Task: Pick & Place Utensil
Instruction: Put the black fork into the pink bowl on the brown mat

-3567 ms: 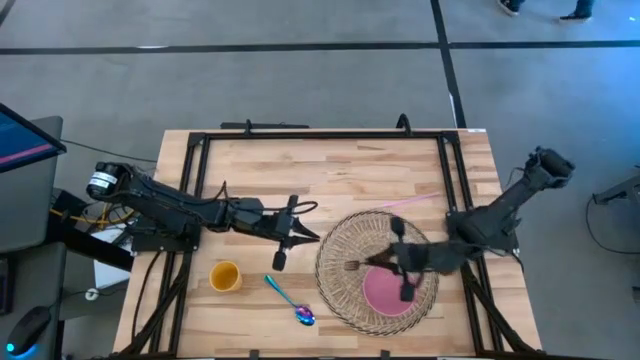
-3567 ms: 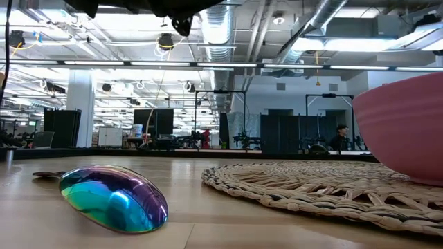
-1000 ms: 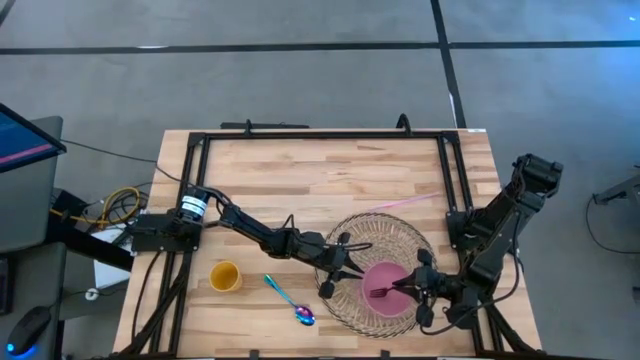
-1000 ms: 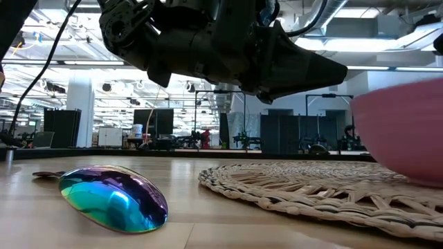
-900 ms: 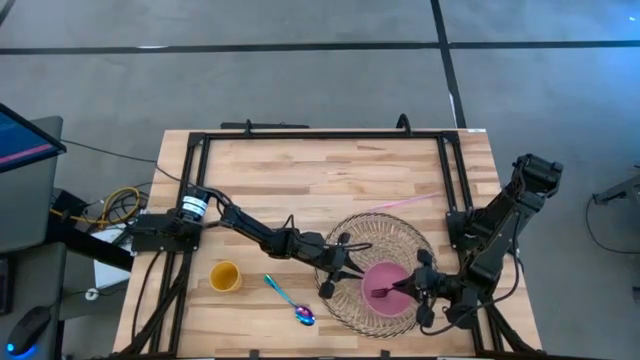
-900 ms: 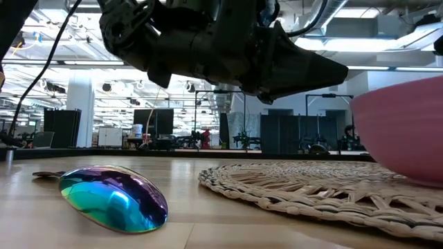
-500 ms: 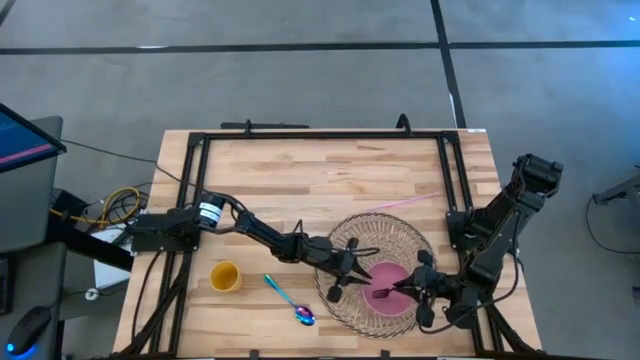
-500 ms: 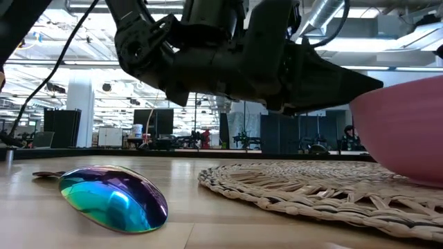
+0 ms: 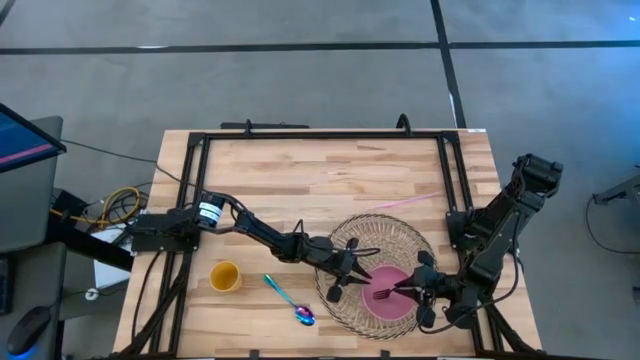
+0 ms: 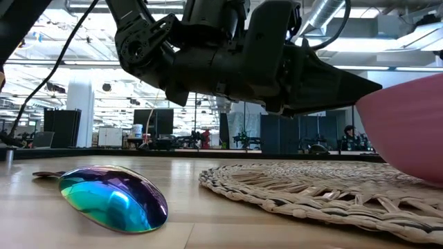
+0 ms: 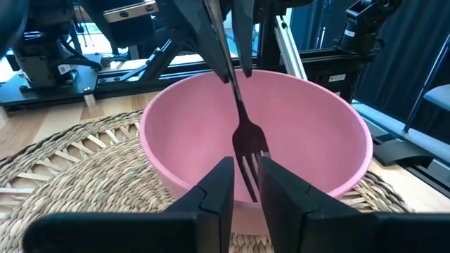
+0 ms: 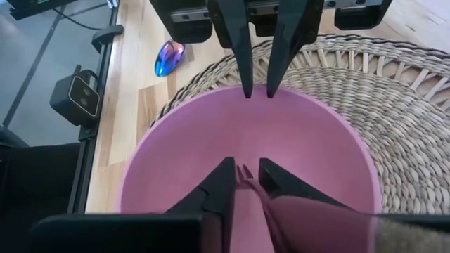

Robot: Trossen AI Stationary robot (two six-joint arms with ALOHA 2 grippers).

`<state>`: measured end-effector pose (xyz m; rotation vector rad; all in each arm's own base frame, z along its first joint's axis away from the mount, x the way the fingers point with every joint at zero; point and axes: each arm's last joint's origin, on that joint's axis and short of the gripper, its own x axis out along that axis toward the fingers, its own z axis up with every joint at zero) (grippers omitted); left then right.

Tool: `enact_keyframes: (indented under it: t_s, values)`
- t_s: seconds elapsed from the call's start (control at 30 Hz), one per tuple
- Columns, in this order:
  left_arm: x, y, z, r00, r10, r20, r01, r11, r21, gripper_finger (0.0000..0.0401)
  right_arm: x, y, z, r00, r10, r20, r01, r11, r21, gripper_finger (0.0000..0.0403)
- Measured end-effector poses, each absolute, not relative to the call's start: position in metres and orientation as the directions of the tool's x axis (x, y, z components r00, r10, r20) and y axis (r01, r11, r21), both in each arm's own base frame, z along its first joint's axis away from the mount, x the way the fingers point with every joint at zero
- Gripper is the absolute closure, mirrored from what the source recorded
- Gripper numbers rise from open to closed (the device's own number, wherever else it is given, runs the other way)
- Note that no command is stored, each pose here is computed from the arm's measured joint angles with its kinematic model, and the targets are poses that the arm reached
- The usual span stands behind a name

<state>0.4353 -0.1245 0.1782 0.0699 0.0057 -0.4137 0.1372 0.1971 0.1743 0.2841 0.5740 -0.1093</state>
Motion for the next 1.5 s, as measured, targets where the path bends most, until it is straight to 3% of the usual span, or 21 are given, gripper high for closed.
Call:
enact_keyframes:
  t_s: [0.57, 1.13, 1.5]
  values:
    - [0.435, -0.124, 0.179, 0.917, -0.400, -0.016, 0.400, 0.914, 0.067, 0.0335, 0.137, 0.198, 0.174, 0.828, -0.010, -0.560, 0.168, 0.958, 0.233, 0.0292]
    - [0.435, -0.123, 0.180, 0.917, -0.399, -0.002, 0.398, 0.915, 0.069, 0.0335, 0.133, 0.193, 0.169, 0.788, -0.027, -0.615, 0.155, 0.976, 0.156, 0.0206]
    - [0.438, -0.113, 0.180, 0.926, -0.377, -0.001, 0.376, 0.924, 0.069, 0.0335, 0.132, 0.193, 0.200, 0.748, 0.030, -0.663, 0.126, 0.974, 0.186, 0.0199]
